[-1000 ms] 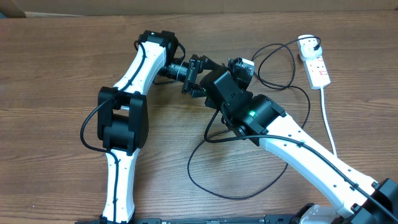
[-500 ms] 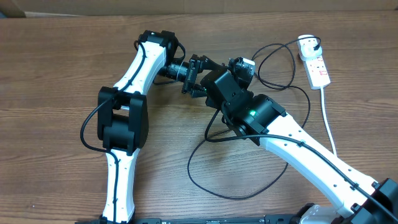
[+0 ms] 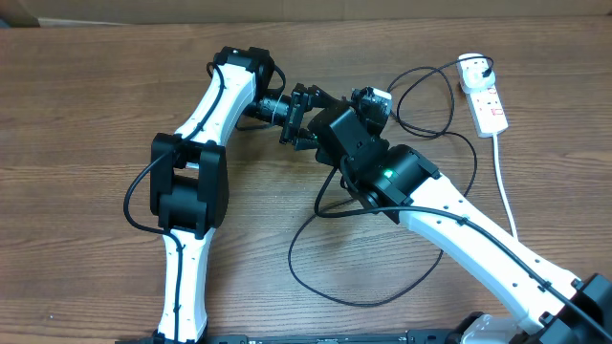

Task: Plug charger to phone and switch on socket

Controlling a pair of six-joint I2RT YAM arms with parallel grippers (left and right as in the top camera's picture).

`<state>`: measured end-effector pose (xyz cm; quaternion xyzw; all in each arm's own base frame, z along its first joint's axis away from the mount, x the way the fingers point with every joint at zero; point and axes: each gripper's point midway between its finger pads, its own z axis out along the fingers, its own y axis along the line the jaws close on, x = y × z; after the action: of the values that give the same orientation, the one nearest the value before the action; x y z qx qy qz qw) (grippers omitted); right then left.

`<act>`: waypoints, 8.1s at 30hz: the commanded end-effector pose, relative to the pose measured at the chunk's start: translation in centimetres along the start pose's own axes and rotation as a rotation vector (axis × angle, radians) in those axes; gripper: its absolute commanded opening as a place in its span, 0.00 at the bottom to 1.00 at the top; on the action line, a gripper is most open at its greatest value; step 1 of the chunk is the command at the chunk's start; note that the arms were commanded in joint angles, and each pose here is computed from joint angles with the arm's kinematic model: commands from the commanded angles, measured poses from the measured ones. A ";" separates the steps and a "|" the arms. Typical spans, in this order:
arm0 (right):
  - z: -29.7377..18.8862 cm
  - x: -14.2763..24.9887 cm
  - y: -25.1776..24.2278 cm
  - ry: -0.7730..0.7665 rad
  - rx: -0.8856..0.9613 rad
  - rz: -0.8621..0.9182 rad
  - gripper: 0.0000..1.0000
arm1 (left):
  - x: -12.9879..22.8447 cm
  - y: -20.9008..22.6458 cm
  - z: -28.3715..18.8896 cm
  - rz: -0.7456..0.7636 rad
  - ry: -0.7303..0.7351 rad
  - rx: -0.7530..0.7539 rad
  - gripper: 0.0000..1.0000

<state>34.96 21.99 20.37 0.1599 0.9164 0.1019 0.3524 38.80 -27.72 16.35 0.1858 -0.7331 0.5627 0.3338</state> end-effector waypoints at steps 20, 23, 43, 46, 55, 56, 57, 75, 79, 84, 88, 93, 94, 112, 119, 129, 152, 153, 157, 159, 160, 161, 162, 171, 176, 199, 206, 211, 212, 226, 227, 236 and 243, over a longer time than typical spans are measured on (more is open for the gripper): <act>0.1 -0.9 0.1 -0.032 0.011 0.009 0.12 | 0.5 -1.0 0.2 0.046 0.020 0.025 0.63; 0.1 -0.9 0.1 -0.031 0.011 0.009 0.10 | 0.5 -1.0 0.2 0.047 0.020 0.025 0.64; -0.5 -1.5 -0.2 -0.051 0.024 0.010 0.04 | -0.1 -2.0 -0.9 0.208 0.011 0.076 0.66; -1.3 -2.2 0.1 -0.062 0.008 0.019 0.04 | 0.2 -2.9 -2.4 0.279 0.010 0.138 0.69; -3.0 -3.6 0.8 -0.090 -0.023 0.037 0.04 | 3.1 -5.4 -8.2 0.506 -0.107 0.200 0.77; -3.0 -3.6 0.8 -0.090 -0.024 0.038 0.04 | 3.8 -5.9 -8.9 0.543 -0.124 0.204 0.78; -3.0 -3.6 0.8 -0.090 -0.025 0.039 0.04 | 4.5 -6.3 -9.5 0.584 -0.141 0.205 0.78; -8.9 -10.2 1.2 -0.023 -0.332 0.228 0.04 | 20.3 -6.4 -12.6 1.085 -0.633 -0.403 0.78; -9.1 -12.2 0.6 0.064 -0.476 0.297 0.04 | 20.6 -5.5 -13.4 0.961 -0.801 -0.526 0.78; -10.2 -14.1 0.4 0.156 -0.642 0.400 0.04 | 18.3 -5.2 -14.2 0.690 -0.992 -0.547 0.93; -11.2 -14.7 0.8 0.241 -0.737 0.478 0.04 | 16.9 -7.9 -12.8 0.619 -1.033 -0.404 1.00; -11.9 -14.7 1.1 0.341 -0.767 0.626 0.04 | 15.3 -9.7 -11.5 0.332 -1.049 -0.171 0.97; -12.2 -14.7 1.4 0.358 -0.783 0.647 0.04 | 15.1 -9.6 -11.3 0.260 -1.040 -0.136 0.96; -14.5 -13.9 4.3 0.543 -0.860 0.805 0.04 | 15.6 -14.6 -6.3 0.172 -0.691 0.127 0.87; -14.6 -13.6 4.7 0.560 -0.861 0.808 0.04 | 16.4 -14.5 -5.6 0.129 -0.628 0.141 0.73; -14.9 -13.0 5.4 0.588 -0.863 0.814 0.04 | 16.2 -14.5 -5.8 0.099 -0.639 0.151 0.59; -15.2 -12.6 5.8 0.603 -0.869 0.801 0.04 | 15.8 -14.6 -6.0 0.081 -0.662 0.158 0.35; -15.2 -12.6 5.8 0.603 -0.869 0.801 0.04 | 15.8 -14.6 -6.0 0.081 -0.662 0.158 0.34; -15.2 -12.6 5.8 0.604 -0.869 0.801 0.04 | 15.8 -14.6 -6.0 0.081 -0.663 0.159 0.30; -15.2 -12.6 5.8 0.604 -0.869 0.801 0.04 | 15.8 -14.6 -6.0 0.081 -0.663 0.159 0.26; -15.2 -12.5 5.9 0.604 -0.869 0.800 0.04 | 15.8 -14.6 -6.0 0.081 -0.663 0.159 0.24; -15.2 -12.5 5.9 0.605 -0.869 0.800 0.04 | 15.8 -14.6 -6.0 0.081 -0.664 0.159 0.21; -15.2 -12.5 5.9 0.605 -0.870 0.800 0.04 | 15.8 -14.6 -6.1 0.081 -0.666 0.159 0.19; -15.5 -11.7 6.8 0.626 -0.873 0.780 0.14 | 15.8 -14.6 -6.1 0.081 -0.666 0.159 0.04; -15.5 -11.7 6.7 0.622 -0.875 0.773 0.20 | 15.1 -14.7 -6.7 0.096 -0.721 0.158 0.04; -6.4 -9.5 -5.2 0.188 -0.223 0.451 1.00 | 8.7 -5.6 -21.2 0.333 -1.370 -0.555 0.04; -3.7 -7.0 -9.6 0.221 0.036 0.443 1.00 | 6.5 -2.5 -18.8 0.463 -1.155 -0.761 0.04; -1.7 -5.5 -10.3 0.279 0.086 0.382 1.00 | 4.8 -1.1 -15.7 0.534 -0.961 -0.763 0.04; -1.3 -5.2 -10.4 0.291 0.094 0.360 1.00 | 4.7 -1.1 -15.2 0.554 -0.933 -0.760 0.04; 1.7 -1.5 -12.3 0.386 0.167 0.303 1.00 | 4.1 -0.3 -15.7 0.589 -0.923 -0.850 0.04; 1.9 -1.1 -12.6 0.395 0.174 0.295 1.00 | 4.1 -0.3 -15.8 0.586 -0.926 -0.852 0.04; 3.7 1.1 -13.8 0.412 0.193 0.289 1.00 | 4.0 -0.1 -16.0 0.582 -0.939 -0.877 0.04; 5.5 4.1 -15.6 0.433 0.237 0.358 0.85 | 4.2 0.0 -15.9 0.577 -0.931 -0.879 0.04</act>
<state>32.96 9.91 10.84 0.3152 0.9374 0.0984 0.1105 40.28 -11.88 20.73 0.0711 -0.9799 0.1422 -0.1206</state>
